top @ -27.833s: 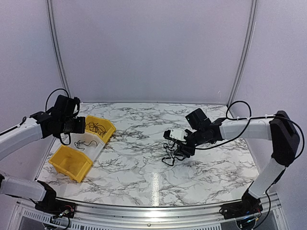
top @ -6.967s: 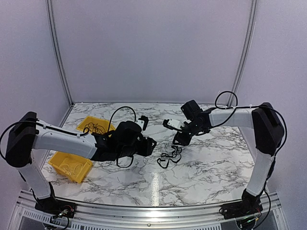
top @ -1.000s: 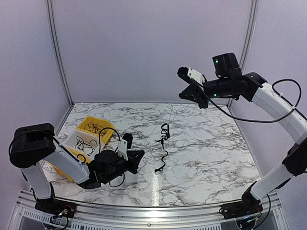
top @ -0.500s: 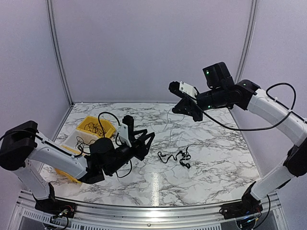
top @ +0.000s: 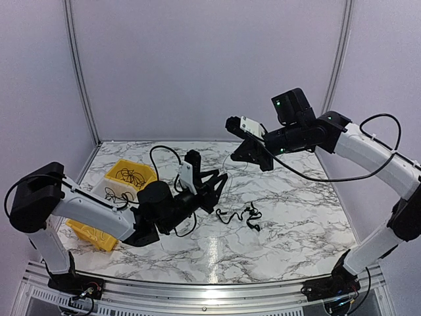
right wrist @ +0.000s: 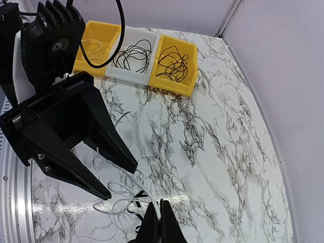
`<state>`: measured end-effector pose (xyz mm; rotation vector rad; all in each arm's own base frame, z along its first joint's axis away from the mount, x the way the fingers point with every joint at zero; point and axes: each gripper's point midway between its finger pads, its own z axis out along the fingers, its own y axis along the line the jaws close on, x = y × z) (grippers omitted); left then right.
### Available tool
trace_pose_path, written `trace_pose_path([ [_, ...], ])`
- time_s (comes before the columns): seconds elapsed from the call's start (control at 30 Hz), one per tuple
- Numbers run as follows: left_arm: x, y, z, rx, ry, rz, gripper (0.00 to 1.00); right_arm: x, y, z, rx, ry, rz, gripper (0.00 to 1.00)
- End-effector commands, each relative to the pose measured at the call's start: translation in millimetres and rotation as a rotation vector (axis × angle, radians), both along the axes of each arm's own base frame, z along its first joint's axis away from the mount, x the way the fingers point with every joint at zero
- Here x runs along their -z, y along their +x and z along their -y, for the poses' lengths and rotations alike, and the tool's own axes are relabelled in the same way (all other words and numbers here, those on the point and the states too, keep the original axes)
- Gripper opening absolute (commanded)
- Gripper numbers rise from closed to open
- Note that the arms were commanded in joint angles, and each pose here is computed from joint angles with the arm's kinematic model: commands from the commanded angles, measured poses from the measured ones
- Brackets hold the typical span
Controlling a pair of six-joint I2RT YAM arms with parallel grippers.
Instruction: Untangle the cables
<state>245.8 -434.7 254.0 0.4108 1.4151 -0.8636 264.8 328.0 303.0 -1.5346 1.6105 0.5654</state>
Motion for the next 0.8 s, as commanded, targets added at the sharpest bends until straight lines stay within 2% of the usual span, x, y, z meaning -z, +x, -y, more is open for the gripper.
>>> trace_pose_path([
  [0.0, -8.2, 3.5, 9.5, -0.005, -0.013, 0.021, 0.34, -0.4, -4.5, -8.2, -0.018, 0.02, -0.014, 0.0],
  [0.23, 7.9, 27.3, 16.7, -0.082, -0.019, -0.03, 0.44, -1.6, -7.4, -11.3, -0.029, 0.03, -0.028, 0.0],
  [0.37, 14.2, 30.7, 4.8, -0.146, -0.053, -0.076, 0.48, -3.7, -2.0, -9.5, 0.002, 0.027, -0.011, 0.0],
  [0.63, 7.2, -4.5, -29.5, -0.225, -0.039, -0.03, 0.55, 1.5, 7.7, -8.9, 0.043, 0.014, 0.0, 0.0],
  [0.77, 12.1, -17.6, -16.4, -0.145, -0.003, -0.005, 0.5, 2.9, 9.4, -10.4, 0.046, 0.013, -0.003, 0.0],
])
